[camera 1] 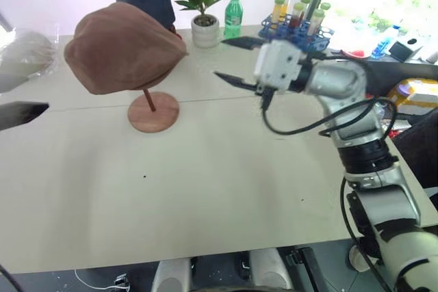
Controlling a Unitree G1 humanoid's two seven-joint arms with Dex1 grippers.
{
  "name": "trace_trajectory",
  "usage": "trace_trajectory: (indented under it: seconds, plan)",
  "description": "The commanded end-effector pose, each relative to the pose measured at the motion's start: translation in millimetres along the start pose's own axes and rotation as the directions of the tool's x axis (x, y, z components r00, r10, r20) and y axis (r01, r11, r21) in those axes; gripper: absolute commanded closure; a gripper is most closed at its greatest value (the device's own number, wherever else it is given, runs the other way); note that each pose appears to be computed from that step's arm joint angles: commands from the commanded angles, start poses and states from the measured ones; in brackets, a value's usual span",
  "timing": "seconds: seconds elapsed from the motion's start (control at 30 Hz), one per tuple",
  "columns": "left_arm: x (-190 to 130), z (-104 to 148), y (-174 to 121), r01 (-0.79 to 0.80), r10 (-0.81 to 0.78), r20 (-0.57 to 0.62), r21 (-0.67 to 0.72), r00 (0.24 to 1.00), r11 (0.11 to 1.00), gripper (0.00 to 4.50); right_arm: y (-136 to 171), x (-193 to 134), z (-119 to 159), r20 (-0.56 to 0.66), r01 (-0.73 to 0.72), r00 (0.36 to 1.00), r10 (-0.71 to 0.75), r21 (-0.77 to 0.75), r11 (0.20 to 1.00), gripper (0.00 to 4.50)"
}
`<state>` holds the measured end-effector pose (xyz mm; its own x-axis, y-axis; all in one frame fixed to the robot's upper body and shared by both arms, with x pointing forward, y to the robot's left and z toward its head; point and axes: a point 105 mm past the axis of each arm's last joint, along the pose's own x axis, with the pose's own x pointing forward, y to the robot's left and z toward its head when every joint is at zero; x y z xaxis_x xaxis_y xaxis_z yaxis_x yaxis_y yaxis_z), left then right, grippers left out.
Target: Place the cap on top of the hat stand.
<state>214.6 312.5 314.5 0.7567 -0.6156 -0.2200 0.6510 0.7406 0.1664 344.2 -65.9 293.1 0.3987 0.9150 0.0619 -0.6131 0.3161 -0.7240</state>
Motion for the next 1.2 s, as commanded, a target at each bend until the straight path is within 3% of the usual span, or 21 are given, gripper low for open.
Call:
trace_trajectory:
  seconds: [0.03,0.27,0.43,0.57,0.63,0.77,1.0,1.2]
  plan:
    - [-11,16,0,-0.038,0.037,0.03,0.047,0.999,0.998,0.0,-3,-3,19,0.054,-0.049,0.997,0.047,0.045,0.998,1.81]
    - [4,15,-16,0.021,-0.023,0.033,0.075,0.999,0.997,0.0,6,1,23,0.032,-0.116,0.992,0.121,-0.127,0.985,1.81]
    - [34,8,-30,0.087,-0.085,-0.018,0.179,0.996,0.98,0.0,3,-18,41,0.021,-0.21,0.977,0.214,-0.114,0.971,1.81]
    - [63,7,-30,0.066,-0.056,-0.041,0.343,0.998,0.937,0.0,2,-45,57,0.0,-0.349,0.937,0.35,0.071,0.934,1.81]
    - [79,3,-33,0.074,-0.055,-0.058,0.428,0.997,0.901,0.0,-4,-63,69,0.012,-0.393,0.915,0.404,0.254,0.884,1.81]
    - [105,5,-34,0.031,-0.045,0.016,0.512,0.999,0.858,0.0,-19,-84,88,0.023,-0.365,0.911,0.412,0.51,0.779,1.81]
    - [136,15,-38,-0.092,-0.022,0.167,0.646,0.986,0.758,0.0,-45,-97,98,-0.017,-0.237,0.956,0.294,0.549,0.801,1.81]
    - [143,6,-46,-0.107,-0.021,0.162,0.736,0.987,0.669,0.0,-57,-104,110,-0.008,-0.198,0.967,0.256,0.606,0.77,1.81]
